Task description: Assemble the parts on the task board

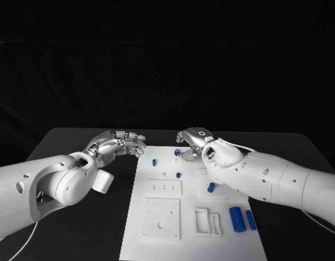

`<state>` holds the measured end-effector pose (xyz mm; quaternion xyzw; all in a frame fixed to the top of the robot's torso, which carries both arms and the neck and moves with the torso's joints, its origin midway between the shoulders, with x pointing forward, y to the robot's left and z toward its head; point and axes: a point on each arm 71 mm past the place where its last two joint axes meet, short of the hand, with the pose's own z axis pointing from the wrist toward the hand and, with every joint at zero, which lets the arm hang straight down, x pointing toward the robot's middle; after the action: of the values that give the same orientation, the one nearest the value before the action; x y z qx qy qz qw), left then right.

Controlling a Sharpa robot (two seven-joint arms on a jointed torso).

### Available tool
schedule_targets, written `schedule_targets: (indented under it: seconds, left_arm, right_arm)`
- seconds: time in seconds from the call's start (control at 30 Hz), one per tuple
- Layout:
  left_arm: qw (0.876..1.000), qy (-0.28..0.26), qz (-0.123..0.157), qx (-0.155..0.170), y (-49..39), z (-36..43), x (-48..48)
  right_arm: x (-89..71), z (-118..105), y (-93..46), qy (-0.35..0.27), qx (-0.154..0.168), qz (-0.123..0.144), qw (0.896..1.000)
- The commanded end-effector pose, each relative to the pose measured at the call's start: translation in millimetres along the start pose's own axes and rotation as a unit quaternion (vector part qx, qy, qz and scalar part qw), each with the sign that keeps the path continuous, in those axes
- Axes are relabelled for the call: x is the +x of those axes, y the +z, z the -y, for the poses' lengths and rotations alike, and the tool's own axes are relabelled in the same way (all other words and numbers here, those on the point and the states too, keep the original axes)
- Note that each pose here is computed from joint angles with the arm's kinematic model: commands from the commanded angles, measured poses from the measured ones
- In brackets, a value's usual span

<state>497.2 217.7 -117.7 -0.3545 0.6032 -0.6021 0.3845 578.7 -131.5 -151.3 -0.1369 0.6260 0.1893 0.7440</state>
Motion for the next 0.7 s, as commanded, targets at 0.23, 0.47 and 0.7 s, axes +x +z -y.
schedule_targets:
  seconds: [0.23, 0.47, 0.7]
  left_arm:
    - [1.000, 0.003, 0.002, 0.002, 0.3, 1.2, -5.6]
    - [1.000, 0.002, 0.003, 0.006, 1.1, 1.1, -10.6]
    - [1.000, 0.000, -0.004, 0.007, 1.5, 0.9, -9.7]
  right_arm:
    - [-26.4, 12.7, -13.4, 0.062, 0.003, 0.033, 0.998]
    - [-42.8, 49.0, -36.8, 0.066, 0.021, -0.014, 0.997]
    - [-46.3, 80.9, -47.1, 0.088, 0.048, -0.044, 0.994]
